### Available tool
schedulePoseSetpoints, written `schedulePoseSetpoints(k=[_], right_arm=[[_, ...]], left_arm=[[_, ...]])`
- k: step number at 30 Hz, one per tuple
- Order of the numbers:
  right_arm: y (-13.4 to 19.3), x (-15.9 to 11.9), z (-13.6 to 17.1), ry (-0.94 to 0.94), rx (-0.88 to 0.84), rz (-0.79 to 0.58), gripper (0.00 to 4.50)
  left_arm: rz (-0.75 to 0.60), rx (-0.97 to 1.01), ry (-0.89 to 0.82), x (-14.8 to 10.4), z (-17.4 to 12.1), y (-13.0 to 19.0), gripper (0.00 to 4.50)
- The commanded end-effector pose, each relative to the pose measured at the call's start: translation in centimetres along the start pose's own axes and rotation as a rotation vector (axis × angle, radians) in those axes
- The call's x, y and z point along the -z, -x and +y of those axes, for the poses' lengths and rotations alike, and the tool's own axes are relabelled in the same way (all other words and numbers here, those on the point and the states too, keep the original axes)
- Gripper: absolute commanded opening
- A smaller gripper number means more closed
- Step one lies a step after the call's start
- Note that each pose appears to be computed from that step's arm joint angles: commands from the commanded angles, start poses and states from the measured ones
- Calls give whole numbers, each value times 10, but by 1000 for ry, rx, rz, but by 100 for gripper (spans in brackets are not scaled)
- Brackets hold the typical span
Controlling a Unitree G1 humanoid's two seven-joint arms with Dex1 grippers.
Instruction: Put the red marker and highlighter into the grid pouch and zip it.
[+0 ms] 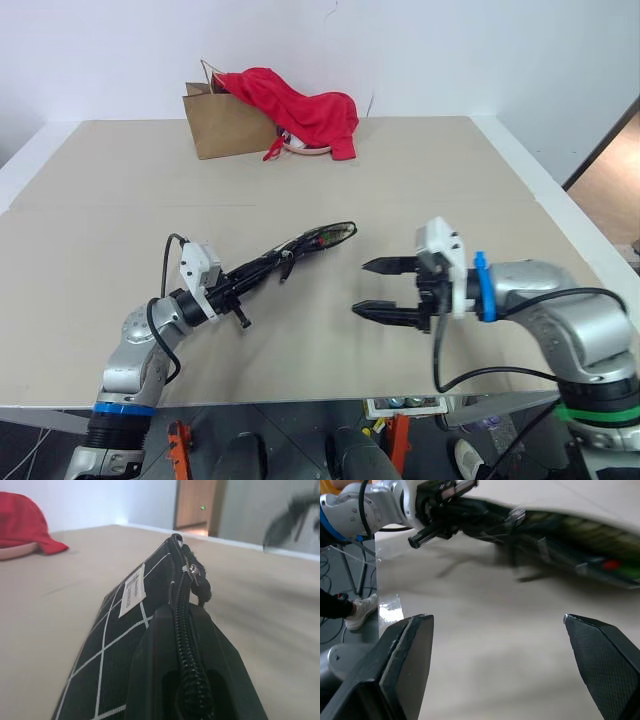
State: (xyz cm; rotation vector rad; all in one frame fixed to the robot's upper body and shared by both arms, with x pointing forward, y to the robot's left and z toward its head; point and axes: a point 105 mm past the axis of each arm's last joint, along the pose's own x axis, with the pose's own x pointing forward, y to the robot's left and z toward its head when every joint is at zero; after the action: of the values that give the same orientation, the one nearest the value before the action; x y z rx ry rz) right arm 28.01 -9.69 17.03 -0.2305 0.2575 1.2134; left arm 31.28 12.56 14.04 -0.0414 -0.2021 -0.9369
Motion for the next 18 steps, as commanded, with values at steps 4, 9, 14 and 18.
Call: schedulePoseSetpoints(k=[4,9,14,18], right_arm=[[-50,-13,-23,-11,144,-1,448],[-76,-29,-29,-16,159,-26,448],[-84,-34,-27,-11,145,-39,448],[-88,-38,-31,-21,158,-53,393]], left_arm=[[-60,-8,-3,-18,3,-7,0],[-67,-3,3,-20,1,-9,0],[-70,-3,3,-21,0,-8,0],[-63,0,-2,-20,-1,-7,0]])
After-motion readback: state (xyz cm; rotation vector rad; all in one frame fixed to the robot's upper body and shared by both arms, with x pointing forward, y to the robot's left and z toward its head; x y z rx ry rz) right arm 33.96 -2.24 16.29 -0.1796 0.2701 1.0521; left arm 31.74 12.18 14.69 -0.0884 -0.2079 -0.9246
